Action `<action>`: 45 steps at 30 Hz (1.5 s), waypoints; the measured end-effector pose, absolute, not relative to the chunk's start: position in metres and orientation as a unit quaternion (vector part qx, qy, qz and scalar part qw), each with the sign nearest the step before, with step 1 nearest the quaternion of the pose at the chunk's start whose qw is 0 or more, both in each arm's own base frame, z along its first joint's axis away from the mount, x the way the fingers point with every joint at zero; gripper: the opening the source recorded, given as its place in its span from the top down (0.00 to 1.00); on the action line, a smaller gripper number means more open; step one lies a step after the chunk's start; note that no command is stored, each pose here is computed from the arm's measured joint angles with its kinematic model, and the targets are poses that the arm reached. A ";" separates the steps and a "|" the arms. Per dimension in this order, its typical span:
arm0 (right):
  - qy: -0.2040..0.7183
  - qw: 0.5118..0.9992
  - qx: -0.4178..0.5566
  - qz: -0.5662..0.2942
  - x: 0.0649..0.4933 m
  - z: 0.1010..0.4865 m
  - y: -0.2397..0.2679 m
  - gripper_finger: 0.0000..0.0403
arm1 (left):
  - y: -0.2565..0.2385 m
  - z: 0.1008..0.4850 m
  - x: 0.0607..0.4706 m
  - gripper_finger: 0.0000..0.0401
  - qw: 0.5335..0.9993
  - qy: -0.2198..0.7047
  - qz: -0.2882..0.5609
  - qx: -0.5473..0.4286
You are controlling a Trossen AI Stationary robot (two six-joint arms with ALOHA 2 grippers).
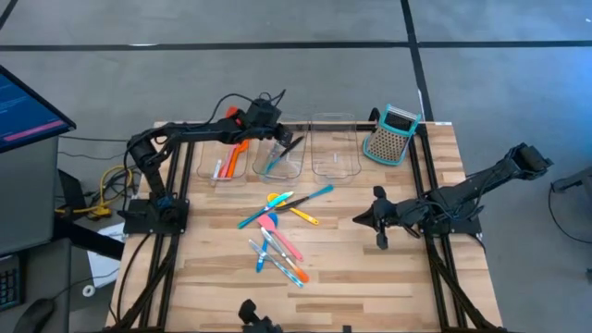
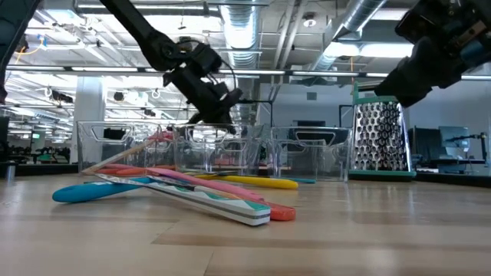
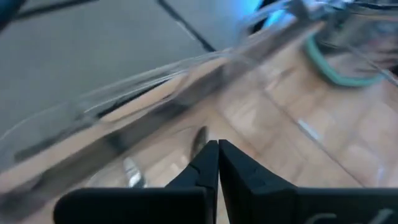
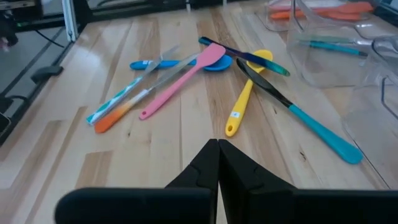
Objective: Pick & Place Kitchen Items
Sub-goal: Put the blue knife into the middle transparent bin
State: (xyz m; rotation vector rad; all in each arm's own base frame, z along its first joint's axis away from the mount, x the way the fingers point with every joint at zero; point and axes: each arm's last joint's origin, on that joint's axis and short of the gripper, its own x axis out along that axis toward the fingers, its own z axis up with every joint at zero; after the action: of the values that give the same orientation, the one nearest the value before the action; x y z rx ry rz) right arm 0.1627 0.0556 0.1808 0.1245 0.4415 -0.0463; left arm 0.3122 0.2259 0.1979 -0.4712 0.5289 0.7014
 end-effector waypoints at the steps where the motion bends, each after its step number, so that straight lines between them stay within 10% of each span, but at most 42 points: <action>1: 0.215 0.974 0.063 -0.022 0.163 0.182 0.056 1.00 | 0.222 0.202 0.313 1.00 0.883 0.257 0.329 -0.216; 17: 0.173 0.982 0.073 -0.015 0.166 0.190 0.057 1.00 | 0.107 0.307 0.245 1.00 0.967 0.128 0.209 -0.062; 45: 0.108 0.991 0.072 -0.015 0.170 0.202 0.058 1.00 | -0.029 0.294 0.149 1.00 0.993 0.011 -0.110 0.037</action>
State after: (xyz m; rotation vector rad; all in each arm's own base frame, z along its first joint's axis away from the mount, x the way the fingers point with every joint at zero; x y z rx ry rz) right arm 0.1704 0.0580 0.2022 0.1450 0.2170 -0.0296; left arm 0.1487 -0.0292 0.2940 0.0733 0.0228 -0.2197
